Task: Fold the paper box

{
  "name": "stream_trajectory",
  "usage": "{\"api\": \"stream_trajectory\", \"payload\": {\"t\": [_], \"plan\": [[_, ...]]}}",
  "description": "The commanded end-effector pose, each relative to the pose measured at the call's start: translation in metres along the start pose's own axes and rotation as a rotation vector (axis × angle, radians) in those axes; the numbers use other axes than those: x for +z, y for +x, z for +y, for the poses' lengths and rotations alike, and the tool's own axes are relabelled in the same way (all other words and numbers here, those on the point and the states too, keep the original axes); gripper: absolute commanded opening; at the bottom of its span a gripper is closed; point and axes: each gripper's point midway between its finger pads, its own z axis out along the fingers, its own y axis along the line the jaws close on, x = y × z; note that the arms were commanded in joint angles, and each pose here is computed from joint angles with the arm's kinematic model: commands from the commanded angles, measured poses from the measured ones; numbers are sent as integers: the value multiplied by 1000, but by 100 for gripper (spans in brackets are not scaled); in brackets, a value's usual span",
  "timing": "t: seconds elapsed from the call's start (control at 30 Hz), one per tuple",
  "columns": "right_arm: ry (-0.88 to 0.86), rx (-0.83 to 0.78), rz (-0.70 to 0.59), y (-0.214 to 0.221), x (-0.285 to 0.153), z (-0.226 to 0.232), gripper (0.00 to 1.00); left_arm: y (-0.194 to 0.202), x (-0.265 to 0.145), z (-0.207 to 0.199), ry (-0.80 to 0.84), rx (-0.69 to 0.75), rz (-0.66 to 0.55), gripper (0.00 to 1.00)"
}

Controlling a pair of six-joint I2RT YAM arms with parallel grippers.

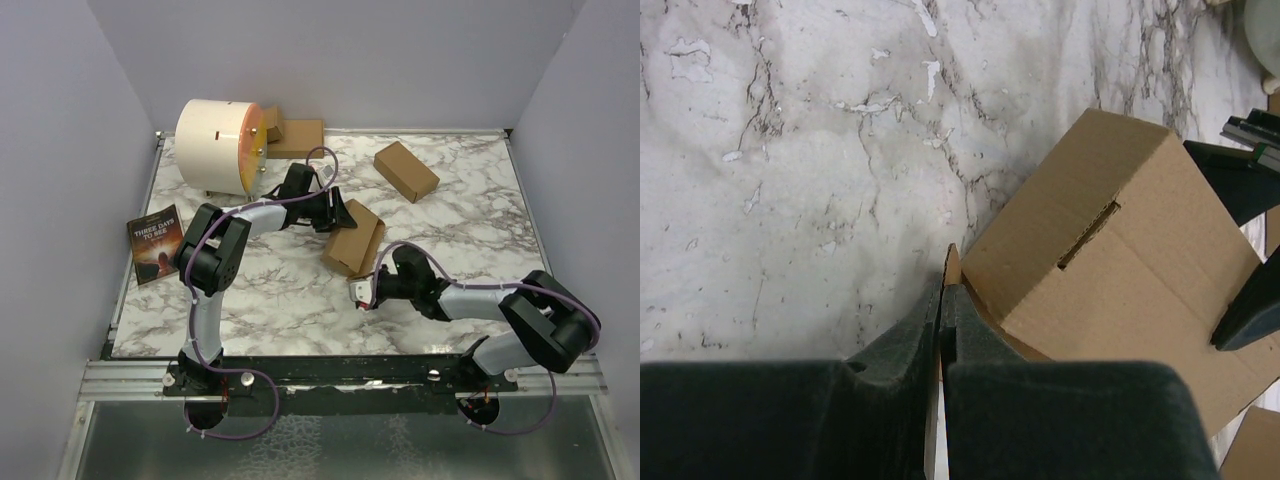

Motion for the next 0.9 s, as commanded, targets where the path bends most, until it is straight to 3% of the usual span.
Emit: {"api": "stream_trajectory", "payload": {"t": [0.0,0.87], "plan": [[-31,47,-11,-1,-7,1,1,37,-1,52,-163,-60,92,18],[-136,218,44,10,-8,11,1,33,-1,51,-143,-74,84,18]]}}
